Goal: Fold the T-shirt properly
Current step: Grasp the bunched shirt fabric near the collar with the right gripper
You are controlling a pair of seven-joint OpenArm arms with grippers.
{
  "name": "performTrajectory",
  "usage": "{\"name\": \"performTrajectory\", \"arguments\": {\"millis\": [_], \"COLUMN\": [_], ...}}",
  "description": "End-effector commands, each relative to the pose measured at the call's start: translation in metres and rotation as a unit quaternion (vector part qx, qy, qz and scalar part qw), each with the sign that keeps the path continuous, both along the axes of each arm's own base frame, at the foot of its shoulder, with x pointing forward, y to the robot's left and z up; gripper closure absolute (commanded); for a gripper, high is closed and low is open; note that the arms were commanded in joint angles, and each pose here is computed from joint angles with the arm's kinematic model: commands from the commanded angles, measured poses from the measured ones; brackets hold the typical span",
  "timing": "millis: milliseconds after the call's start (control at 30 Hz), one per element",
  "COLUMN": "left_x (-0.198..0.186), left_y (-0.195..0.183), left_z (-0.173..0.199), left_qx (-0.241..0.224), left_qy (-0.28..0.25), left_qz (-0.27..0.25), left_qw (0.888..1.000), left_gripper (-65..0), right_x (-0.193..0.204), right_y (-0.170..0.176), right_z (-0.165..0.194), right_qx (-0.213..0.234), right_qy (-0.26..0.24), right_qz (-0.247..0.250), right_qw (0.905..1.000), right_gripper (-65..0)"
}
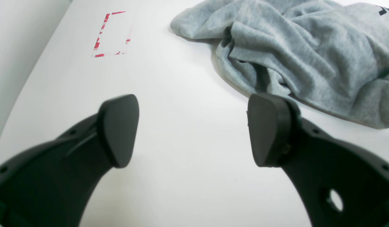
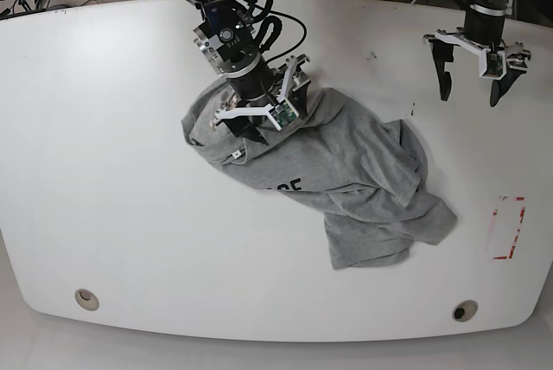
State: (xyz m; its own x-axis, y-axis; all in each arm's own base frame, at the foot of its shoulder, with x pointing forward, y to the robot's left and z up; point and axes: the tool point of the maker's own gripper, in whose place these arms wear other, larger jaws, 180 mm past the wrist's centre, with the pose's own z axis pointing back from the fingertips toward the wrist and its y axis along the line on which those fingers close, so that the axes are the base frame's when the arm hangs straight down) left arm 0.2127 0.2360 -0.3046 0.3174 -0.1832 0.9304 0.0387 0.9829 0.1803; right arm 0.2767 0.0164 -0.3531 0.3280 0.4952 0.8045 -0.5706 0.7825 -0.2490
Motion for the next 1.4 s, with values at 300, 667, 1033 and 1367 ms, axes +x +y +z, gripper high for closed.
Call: {"name": "performTrajectory", "arguments": {"millis": [300,667,1033,1367], "left_x": [0.002,0.001,0.000,0.000], "left_y": [-0.001,-0.002,0.001,0.000], "left_z": [0.010,0.009,0.003,0.002], "left_qx": [0.003,0.003,0.004,-0.002], "left_qy": [-0.018,-0.017,-0.009,-0.011], "left_qz": [-0.005,-0.005,-0.002,0.004], "left_qw": [1.000,1.000,1.000,1.000], "left_gripper": [-50.6,-50.6,-50.6,-50.6], "right_x": [0.017,0.033,0.044,0.048], "right_y": [-0.011,-0.019,-0.023,-0.032], "right_z": [0.006,0.000,-0.008,-0.019], "right_qx": [-0.084,-0.111,-0.121,-0.135], "right_qy": [-0.047,-0.048,-0.043,-0.031], "right_qz": [0.035,0.049,0.048,0.048], "right_qw": [0.9947,0.9914,0.9906,0.9892], "right_gripper": [-43.9,-43.8,-42.5,-20.6]}}
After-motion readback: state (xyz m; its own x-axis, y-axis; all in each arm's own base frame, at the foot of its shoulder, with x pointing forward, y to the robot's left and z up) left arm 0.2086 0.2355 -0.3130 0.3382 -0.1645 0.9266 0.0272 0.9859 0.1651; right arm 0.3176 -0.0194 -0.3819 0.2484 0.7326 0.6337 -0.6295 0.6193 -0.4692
